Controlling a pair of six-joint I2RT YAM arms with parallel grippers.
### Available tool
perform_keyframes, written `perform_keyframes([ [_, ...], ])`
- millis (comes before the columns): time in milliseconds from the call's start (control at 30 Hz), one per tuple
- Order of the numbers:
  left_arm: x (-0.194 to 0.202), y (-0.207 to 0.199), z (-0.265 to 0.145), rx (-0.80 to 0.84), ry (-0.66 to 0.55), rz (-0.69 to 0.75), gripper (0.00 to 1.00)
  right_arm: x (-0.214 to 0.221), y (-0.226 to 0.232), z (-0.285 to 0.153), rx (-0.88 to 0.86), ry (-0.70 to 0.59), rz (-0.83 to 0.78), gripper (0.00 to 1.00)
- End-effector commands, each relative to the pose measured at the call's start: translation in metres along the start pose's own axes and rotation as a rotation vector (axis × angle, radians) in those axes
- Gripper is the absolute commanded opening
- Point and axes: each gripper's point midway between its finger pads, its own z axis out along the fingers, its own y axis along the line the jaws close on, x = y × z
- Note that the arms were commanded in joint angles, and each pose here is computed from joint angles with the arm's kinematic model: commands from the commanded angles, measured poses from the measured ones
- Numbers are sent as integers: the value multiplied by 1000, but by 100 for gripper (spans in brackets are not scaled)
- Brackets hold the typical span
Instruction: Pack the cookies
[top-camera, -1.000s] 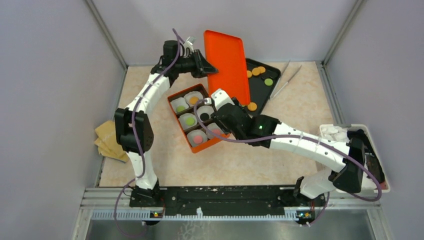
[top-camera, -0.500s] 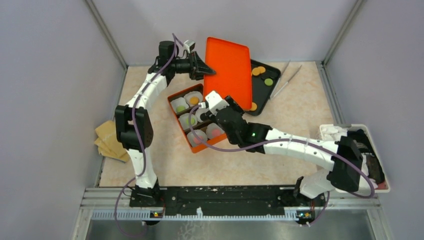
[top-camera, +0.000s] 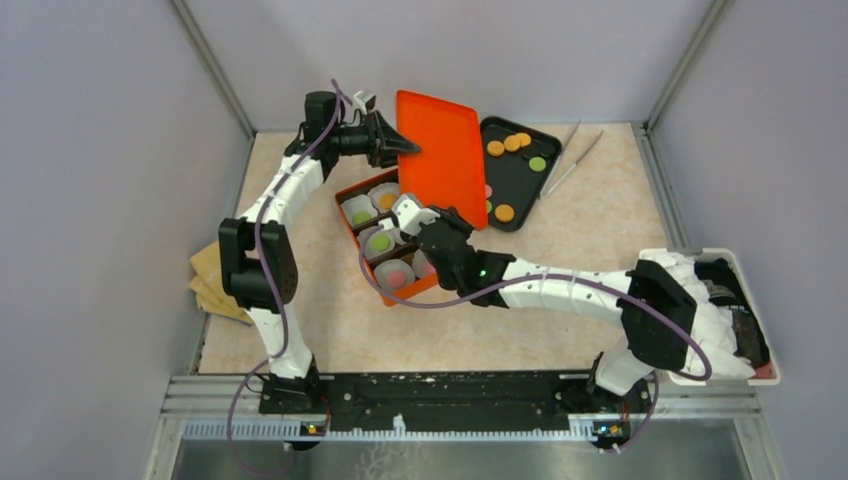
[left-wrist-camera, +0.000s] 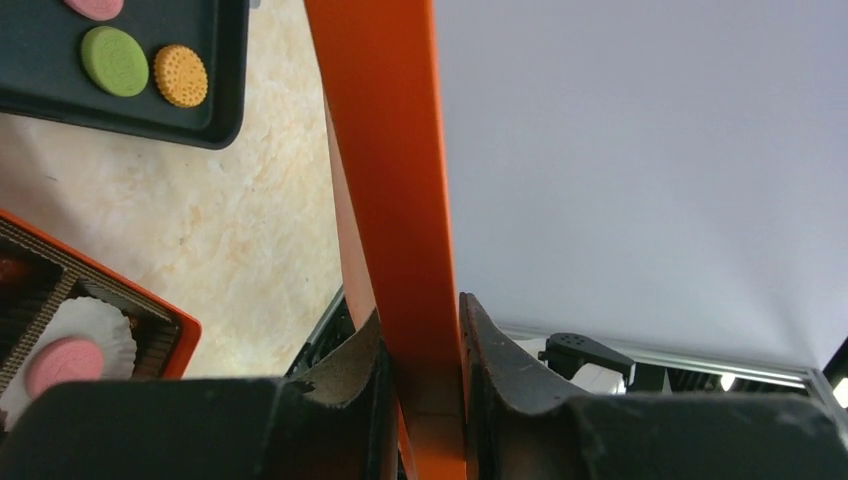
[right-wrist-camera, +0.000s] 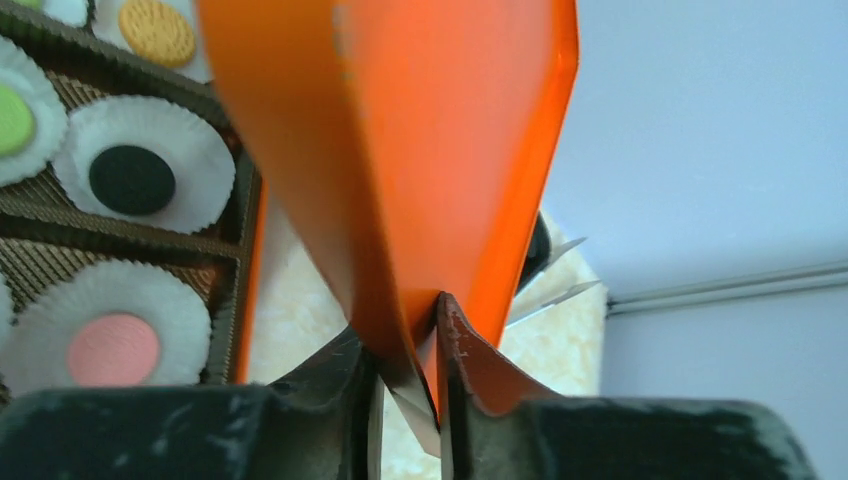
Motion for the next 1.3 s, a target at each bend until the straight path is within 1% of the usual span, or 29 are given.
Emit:
perform_keyframes([
  [0, 33, -35, -15, 105, 111, 155, 0, -27, -61, 4, 231, -73, 251, 8],
  [67, 31, -28, -13, 96, 102, 172, 1, -32, -66, 4, 243, -86, 253, 2],
  [100, 29, -25, -12, 89, 96, 183, 7, -34, -69, 4, 253, -89, 260, 0],
  [200, 29, -22, -12, 81, 86, 227, 23, -36, -80, 8, 277, -82, 270, 0],
  [233, 30, -25, -13, 84, 85, 245, 30, -37, -84, 9, 288, -76, 271, 0],
  [300, 33, -33, -17, 85, 74, 299, 52, -35, -93, 11, 322, -66, 267, 0],
  [333, 34, -38, -20, 80, 62, 333, 65, -35, -98, 11, 338, -65, 264, 0],
  [367, 36, -41, -22, 69, 50, 361, 74, -36, -104, 11, 353, -68, 262, 0],
  [433, 41, -45, -28, 55, 37, 400, 80, -38, -112, 9, 375, -75, 258, 0],
  [500, 45, -44, -33, 48, 25, 399, 81, -40, -120, 8, 393, -74, 251, 0],
  [567, 44, -45, -40, 40, -11, 414, 79, -38, -129, 9, 424, -50, 242, 0],
  [600, 38, -45, -45, 19, -51, 425, 77, -35, -134, 10, 439, -34, 241, 0],
  [633, 33, -45, -48, -2, -81, 431, 73, -32, -139, 10, 452, -21, 242, 0],
  [667, 27, -44, -51, -27, -114, 445, 64, -28, -144, 11, 462, -8, 245, 0],
  [700, 21, -44, -53, -59, -145, 458, 52, -25, -148, 10, 472, 6, 254, 0],
  [767, -1, -33, -57, -186, -235, 477, 23, -22, -164, 6, 487, 16, 309, 0],
  [833, -29, -12, -62, -337, -309, 483, 4, -25, -175, 3, 448, 7, 396, 0],
  [867, -42, 1, -66, -414, -338, 472, 0, -28, -177, 3, 401, -2, 458, 0],
  [900, -54, 14, -69, -486, -366, 468, 0, -26, -176, 2, 337, 10, 494, 0],
  [967, -76, 37, -74, -587, -411, 464, 0, -33, -181, -3, 244, -23, 611, 0],
  [1100, -118, 85, -85, -801, -499, 448, 0, -43, -186, -19, 111, -90, 762, 0],
  [1267, -145, 160, -97, -1052, -493, 382, 0, -52, -179, -40, -17, -153, 845, 0],
])
